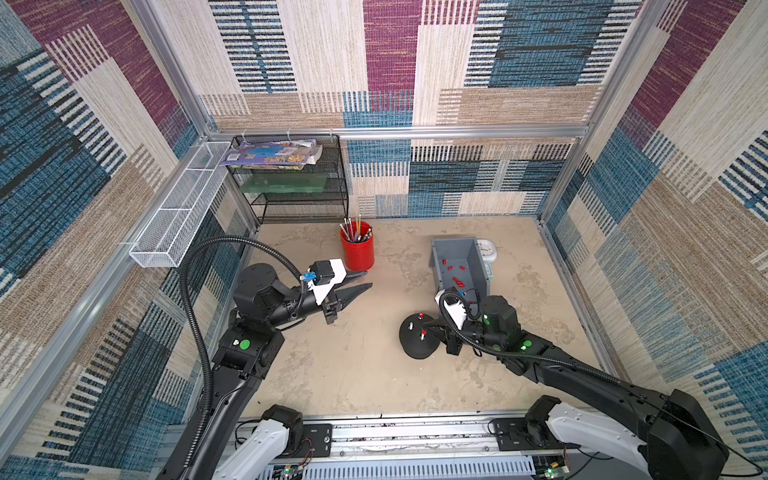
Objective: Cover the protruding screws with screw protection sleeves
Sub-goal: Attach the screw protection sleeve to the screw.
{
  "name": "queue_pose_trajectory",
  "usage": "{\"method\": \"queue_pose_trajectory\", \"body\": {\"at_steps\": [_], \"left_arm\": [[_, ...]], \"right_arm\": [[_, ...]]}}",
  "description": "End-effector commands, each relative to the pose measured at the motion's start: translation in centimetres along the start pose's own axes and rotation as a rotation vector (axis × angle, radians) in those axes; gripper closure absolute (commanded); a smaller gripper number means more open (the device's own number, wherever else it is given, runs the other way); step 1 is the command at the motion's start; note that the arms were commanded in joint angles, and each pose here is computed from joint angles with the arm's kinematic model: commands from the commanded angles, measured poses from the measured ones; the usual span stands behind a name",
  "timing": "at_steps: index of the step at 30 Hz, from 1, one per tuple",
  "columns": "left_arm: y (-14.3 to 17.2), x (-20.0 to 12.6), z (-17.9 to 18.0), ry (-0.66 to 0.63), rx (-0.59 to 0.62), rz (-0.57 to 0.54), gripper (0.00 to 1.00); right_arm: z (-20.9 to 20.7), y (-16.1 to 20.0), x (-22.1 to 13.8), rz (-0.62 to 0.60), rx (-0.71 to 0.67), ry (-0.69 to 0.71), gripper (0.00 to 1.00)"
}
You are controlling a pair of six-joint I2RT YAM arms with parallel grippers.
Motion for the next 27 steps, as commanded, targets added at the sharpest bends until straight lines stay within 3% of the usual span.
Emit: {"method": "queue_pose_trajectory", "body": {"at_steps": [1,27], "left_arm": [[-0.45,-0.06,-0.21,0.016,0.016,-0.019,0.73],[-0.48,-0.09,-0.36,0.022,0.017,-0.02,0.73]], "right_arm": [[0.24,-0.44,0.15,-0.022,-0.022,-0.024,1.0],[-0.35,0.34,0.28,-0.003,-0.006,-0.014,1.0]]}}
Point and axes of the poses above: each gripper's point midway between its finger pads, its own x axis out along the fingers, its own z axis along the line the jaws close on, y = z × x, the point moved 3 cm from there along -x, back along the fingers, and after that the axes turned 2 degrees about -x, right-handed, at the moved point
